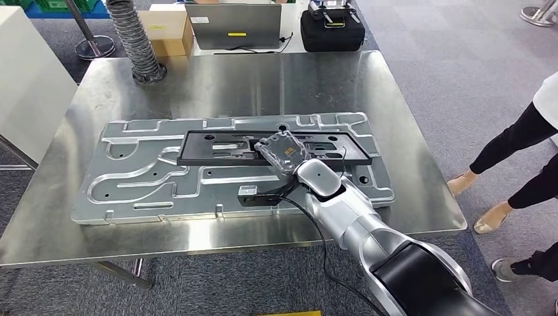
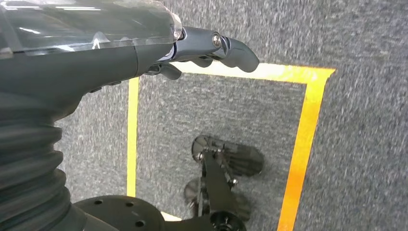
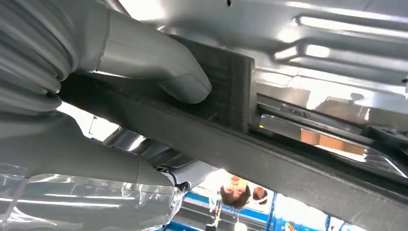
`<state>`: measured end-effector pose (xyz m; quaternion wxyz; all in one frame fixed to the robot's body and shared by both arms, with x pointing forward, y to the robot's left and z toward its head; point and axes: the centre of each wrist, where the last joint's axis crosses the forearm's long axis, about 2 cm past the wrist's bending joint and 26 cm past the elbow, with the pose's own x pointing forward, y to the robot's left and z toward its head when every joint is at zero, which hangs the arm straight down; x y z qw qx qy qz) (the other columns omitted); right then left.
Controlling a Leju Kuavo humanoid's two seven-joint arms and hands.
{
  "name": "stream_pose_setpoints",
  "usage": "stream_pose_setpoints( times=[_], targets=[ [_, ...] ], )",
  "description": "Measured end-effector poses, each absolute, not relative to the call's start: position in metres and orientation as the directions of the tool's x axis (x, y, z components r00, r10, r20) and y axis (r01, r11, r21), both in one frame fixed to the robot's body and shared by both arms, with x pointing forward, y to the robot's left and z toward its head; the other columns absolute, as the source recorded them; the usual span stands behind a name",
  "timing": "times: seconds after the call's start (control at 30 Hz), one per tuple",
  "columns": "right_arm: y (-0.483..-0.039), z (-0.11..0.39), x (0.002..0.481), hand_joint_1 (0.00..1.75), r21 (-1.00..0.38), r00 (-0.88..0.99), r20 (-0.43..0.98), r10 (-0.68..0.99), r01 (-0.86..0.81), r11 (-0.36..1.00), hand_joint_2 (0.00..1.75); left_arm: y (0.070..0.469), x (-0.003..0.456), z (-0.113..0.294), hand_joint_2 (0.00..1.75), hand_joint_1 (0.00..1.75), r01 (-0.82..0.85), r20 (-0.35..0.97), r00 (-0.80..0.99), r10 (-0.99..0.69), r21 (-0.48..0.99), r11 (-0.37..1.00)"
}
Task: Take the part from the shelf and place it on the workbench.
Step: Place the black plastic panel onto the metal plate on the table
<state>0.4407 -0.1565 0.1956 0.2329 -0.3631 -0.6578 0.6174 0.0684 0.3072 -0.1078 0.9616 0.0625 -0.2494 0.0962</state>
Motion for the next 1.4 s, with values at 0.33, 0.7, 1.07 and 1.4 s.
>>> stream_pose_setpoints(
  times=[0.33,0.7,1.07,1.4],
  targets=[
    [-0.155,0.170,0.429,1.75,-0.988,-0.668,-0.154,0.728,0.125,-0.094,1.75,0.307,0.068,-0.108,1.75,0.00,-0.218,0.496,0.855,0.150,0.083,0.972],
    [-0.148,0.158,0.421,0.00,-0.986,-0.683,-0.160,0.713,0.082,-0.143,0.00,0.307,0.059,-0.109,1.31,0.00,-0.232,0.511,0.850,0.129,0.143,0.962],
    [-0.149,0.157,0.420,0.00,-0.985,-0.683,-0.173,0.710,0.134,-0.111,0.00,0.304,0.060,-0.109,0.00,0.00,-0.217,0.509,0.854,0.107,0.161,0.963],
    [-0.146,0.164,0.421,0.00,-0.974,-0.725,-0.159,0.670,0.226,0.013,0.00,0.304,0.060,-0.109,0.00,0.00,-0.224,0.509,0.853,0.115,0.158,0.962]
  ],
)
